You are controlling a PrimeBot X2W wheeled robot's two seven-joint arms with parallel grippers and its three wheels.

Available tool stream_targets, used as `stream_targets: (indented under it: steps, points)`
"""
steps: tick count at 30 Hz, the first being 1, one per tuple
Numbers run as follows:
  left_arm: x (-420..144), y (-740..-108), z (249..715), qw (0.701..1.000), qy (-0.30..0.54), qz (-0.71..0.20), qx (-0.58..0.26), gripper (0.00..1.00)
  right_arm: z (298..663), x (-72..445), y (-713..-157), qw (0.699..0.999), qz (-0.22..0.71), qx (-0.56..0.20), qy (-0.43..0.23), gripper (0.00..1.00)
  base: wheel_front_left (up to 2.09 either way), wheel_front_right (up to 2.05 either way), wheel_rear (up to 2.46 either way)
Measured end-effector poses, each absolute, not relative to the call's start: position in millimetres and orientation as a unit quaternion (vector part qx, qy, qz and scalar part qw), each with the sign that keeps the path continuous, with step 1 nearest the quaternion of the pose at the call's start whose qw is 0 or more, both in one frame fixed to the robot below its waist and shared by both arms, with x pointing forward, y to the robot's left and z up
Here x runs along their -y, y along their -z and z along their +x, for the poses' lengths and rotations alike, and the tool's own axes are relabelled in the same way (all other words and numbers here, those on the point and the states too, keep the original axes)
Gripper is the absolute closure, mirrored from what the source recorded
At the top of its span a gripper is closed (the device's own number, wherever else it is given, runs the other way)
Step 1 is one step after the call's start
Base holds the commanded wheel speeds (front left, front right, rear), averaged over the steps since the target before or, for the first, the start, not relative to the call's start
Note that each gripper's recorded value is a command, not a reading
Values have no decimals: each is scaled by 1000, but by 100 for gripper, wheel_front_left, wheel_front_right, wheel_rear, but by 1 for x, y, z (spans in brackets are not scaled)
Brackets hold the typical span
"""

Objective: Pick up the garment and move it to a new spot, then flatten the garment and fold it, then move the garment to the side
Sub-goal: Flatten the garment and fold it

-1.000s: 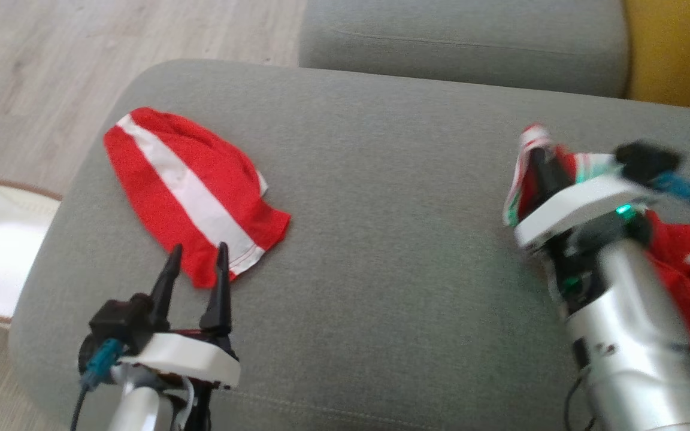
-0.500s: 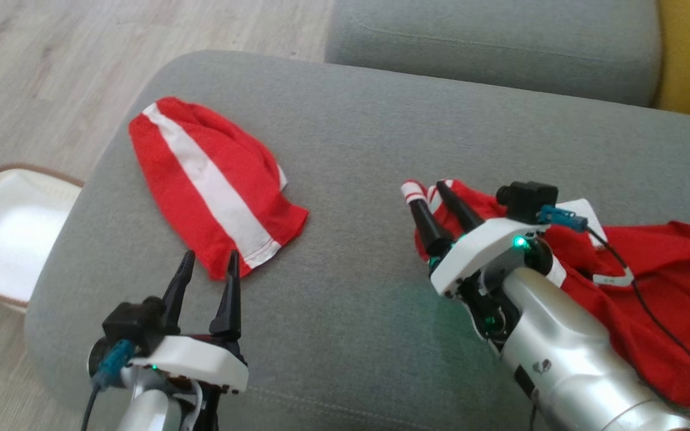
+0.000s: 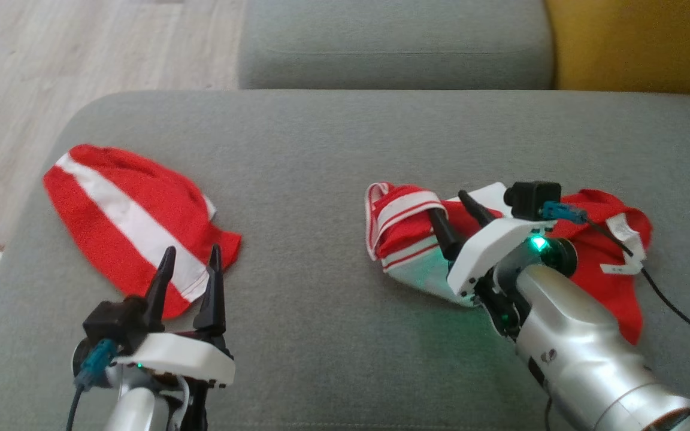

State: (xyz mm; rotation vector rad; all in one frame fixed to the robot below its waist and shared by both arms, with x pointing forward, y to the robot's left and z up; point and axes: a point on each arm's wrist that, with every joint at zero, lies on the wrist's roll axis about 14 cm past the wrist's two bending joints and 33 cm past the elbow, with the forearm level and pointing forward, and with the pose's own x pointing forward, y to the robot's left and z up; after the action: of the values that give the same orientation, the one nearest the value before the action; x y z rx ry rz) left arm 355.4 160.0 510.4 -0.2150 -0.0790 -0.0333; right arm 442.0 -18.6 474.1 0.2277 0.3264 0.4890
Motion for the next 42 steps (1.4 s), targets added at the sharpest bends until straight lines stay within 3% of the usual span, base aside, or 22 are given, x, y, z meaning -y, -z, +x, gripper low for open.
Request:
stream_targets:
  steps: [11,22,28,35,42]
  points:
    - [-134,-527,363,990,53,-115,59,0,403,65,-426,952,79,-225,-190,0,0,0,0]
    - [-128,-535,363,989,61,-115,70,0,410,101,-440,973,59,-168,-146,0,0,0,0]
    - [-126,-535,364,989,64,-115,70,0,391,79,-435,966,70,-168,-183,0,0,0,0]
    - [-126,-534,363,989,64,-115,69,0,383,29,-493,949,120,-119,-267,0,0,0,0]
    - [-130,-534,362,989,59,-115,69,0,341,1,-529,923,156,-102,-336,0,0,0,0]
